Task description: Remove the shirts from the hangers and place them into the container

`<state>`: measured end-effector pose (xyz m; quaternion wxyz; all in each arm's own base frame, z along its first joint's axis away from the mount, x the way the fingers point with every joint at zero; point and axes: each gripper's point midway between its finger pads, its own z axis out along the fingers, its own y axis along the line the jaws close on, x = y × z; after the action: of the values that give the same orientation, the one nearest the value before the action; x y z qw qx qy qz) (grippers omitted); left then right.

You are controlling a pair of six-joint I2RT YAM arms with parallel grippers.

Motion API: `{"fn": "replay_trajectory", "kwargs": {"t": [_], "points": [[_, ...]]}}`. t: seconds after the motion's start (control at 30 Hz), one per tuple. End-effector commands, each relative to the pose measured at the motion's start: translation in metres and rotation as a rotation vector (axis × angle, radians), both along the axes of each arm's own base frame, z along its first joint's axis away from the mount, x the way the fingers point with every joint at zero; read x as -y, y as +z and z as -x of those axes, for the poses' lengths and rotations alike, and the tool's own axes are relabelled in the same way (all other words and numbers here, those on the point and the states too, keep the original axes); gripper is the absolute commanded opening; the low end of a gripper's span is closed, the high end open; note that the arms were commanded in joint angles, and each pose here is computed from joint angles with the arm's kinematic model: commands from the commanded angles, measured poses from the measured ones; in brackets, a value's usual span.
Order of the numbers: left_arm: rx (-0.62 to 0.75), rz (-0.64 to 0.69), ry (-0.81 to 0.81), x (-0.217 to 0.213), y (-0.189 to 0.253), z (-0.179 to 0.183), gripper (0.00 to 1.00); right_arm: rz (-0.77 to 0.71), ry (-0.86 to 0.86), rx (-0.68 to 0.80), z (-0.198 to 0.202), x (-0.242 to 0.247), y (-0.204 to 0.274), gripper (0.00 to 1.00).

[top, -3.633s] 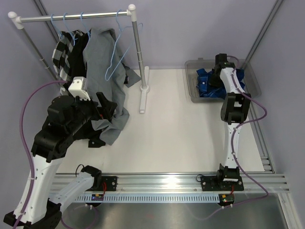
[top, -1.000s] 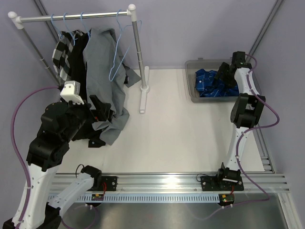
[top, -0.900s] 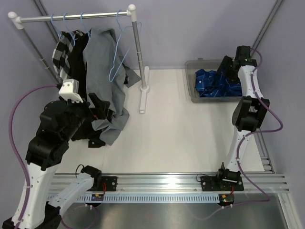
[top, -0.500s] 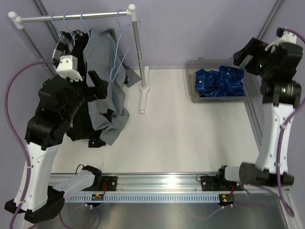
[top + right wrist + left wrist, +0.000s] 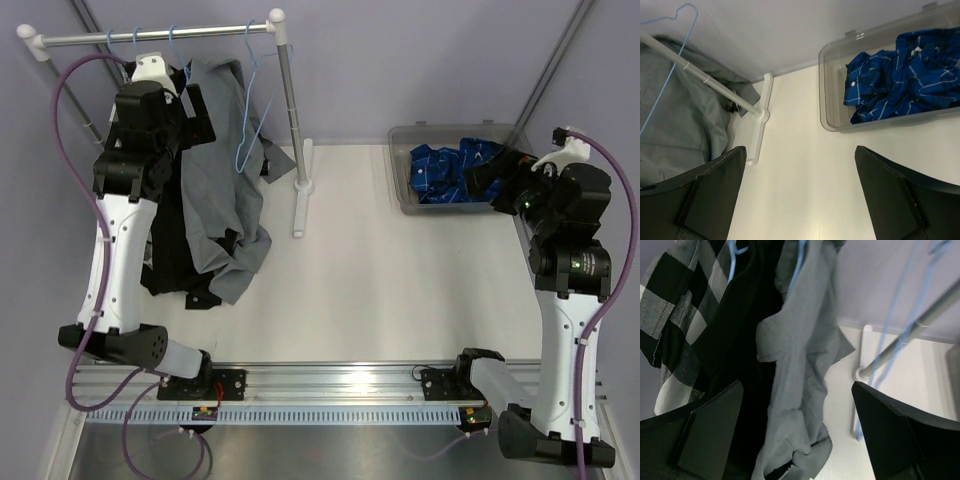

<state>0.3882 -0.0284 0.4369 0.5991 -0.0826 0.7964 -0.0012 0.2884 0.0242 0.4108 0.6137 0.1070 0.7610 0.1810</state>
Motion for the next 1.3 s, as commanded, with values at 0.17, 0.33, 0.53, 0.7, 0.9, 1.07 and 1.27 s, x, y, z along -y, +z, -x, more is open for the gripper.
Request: {"fn": "replay_trajectory", "kwargs": {"t": [0.17, 0.33, 0.53, 0.7, 0.9, 1.07, 1.27], "points": [[-0.048, 0.031, -0.003, -0.018, -0.022, -0.033, 0.84, 0.035, 0.059, 0.035, 0.016, -0.017, -0.006, 0.99], [-0.098, 0.038, -0.039, -0.011, -0.042, -0.043, 0.72, 0.04, 0.059, 0.025, 0.016, -0.017, -0.011, 0.99], [-0.154, 0.051, -0.056, -0.006, -0.066, -0.05, 0.62, 0.049, 0.047, 0.02, 0.015, -0.015, -0.015, 1.0], [-0.176, 0.039, -0.053, -0.007, -0.074, -0.054, 0.57, 0.053, 0.048, 0.018, 0.014, -0.015, -0.019, 0.99], [-0.171, 0.048, -0.08, -0.003, -0.072, -0.055, 0.35, 0.049, 0.051, 0.021, 0.014, -0.016, -0.019, 1.0], [-0.153, 0.043, -0.096, -0.001, -0.065, -0.053, 0.17, 0.048, 0.056, 0.019, 0.014, -0.018, -0.02, 0.99], [-0.1, 0.041, -0.106, 0.0, -0.042, -0.046, 0.0, 0.052, 0.067, 0.017, 0.014, -0.02, -0.023, 1.0]]}}
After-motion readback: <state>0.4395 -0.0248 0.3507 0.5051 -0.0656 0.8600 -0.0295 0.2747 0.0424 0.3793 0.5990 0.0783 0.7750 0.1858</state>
